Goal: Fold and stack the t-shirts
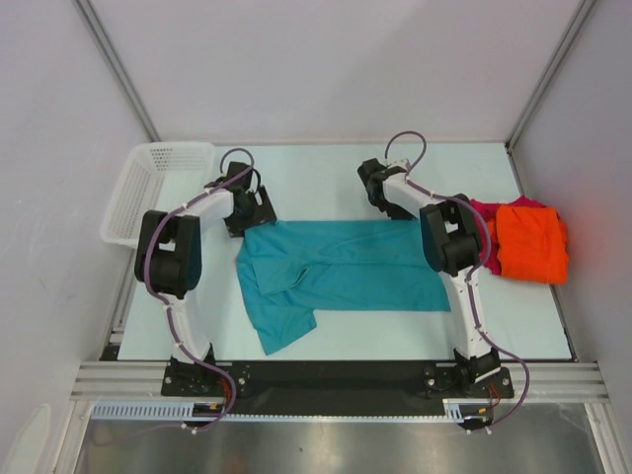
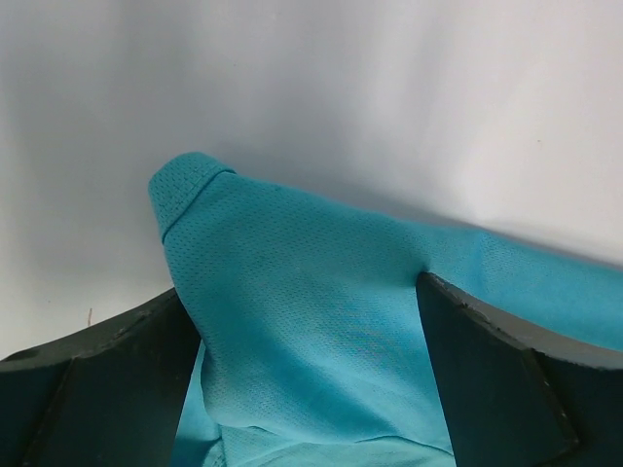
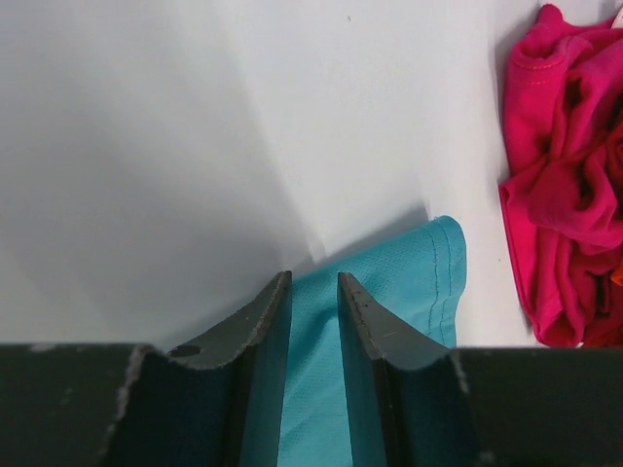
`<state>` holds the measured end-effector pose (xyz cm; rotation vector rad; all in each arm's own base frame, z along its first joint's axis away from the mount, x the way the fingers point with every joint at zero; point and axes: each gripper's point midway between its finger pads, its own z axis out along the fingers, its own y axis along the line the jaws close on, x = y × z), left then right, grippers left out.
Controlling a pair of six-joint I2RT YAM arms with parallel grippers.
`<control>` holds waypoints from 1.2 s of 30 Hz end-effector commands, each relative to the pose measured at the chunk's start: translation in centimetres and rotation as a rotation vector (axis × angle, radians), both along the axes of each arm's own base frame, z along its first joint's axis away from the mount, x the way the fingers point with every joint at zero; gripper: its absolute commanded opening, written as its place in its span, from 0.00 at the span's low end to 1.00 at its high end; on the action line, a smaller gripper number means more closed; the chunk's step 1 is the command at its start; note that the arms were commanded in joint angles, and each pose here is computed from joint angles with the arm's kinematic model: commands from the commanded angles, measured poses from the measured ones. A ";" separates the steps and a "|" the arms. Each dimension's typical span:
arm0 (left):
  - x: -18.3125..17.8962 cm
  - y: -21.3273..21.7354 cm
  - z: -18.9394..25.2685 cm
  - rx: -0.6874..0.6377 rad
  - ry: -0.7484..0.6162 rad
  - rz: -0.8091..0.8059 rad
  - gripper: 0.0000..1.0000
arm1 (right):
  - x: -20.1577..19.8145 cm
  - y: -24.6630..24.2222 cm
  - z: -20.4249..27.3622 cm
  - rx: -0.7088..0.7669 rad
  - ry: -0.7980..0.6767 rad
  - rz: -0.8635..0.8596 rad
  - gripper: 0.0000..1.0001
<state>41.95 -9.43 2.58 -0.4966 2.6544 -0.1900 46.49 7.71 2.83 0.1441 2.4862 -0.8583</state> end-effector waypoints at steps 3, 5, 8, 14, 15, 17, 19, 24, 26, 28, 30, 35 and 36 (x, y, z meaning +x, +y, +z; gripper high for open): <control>0.3 1.1 2.3 0.052 -0.045 0.023 0.95 | -0.2 -0.1 2.5 0.024 -0.044 -0.011 0.31; -0.5 1.2 4.7 0.089 -0.099 0.020 0.96 | -1.3 0.2 4.1 0.040 -0.070 -0.011 0.31; -2.2 0.8 7.2 0.110 -0.152 0.005 0.98 | -3.2 0.9 6.4 0.061 -0.110 0.007 0.32; -7.0 0.0 10.5 0.154 -0.200 -0.047 0.99 | -9.7 2.9 7.6 0.085 -0.098 0.048 0.32; -7.7 -0.4 12.0 0.140 -0.242 -0.059 1.00 | -10.9 3.8 7.4 0.092 -0.085 0.076 0.32; -10.0 -1.3 12.0 0.134 -0.231 -0.102 0.99 | -12.9 4.2 7.2 0.108 -0.074 0.072 0.32; -12.0 -2.0 12.7 0.105 -0.250 -0.126 1.00 | -15.4 4.5 7.0 0.123 -0.054 0.091 0.32; -18.9 -3.6 8.2 0.075 -0.163 -0.192 0.99 | -20.4 3.8 7.0 0.156 -0.043 0.074 0.32; -21.2 -4.2 6.7 0.061 -0.136 -0.222 1.00 | -21.5 3.6 7.1 0.161 -0.039 0.075 0.33; -22.8 -4.9 5.7 0.056 -0.135 -0.229 1.00 | -22.1 3.1 7.4 0.173 -0.055 0.057 0.32; -23.8 -5.5 5.0 0.047 -0.122 -0.233 1.00 | -22.6 2.9 7.9 0.169 -0.061 0.058 0.33; -26.6 -7.1 2.8 0.059 -0.086 -0.321 0.99 | -22.8 3.1 8.5 0.211 -0.075 0.061 0.33; -26.9 -7.2 2.6 0.054 -0.079 -0.318 0.99 | -22.8 3.2 8.4 0.216 -0.074 0.062 0.33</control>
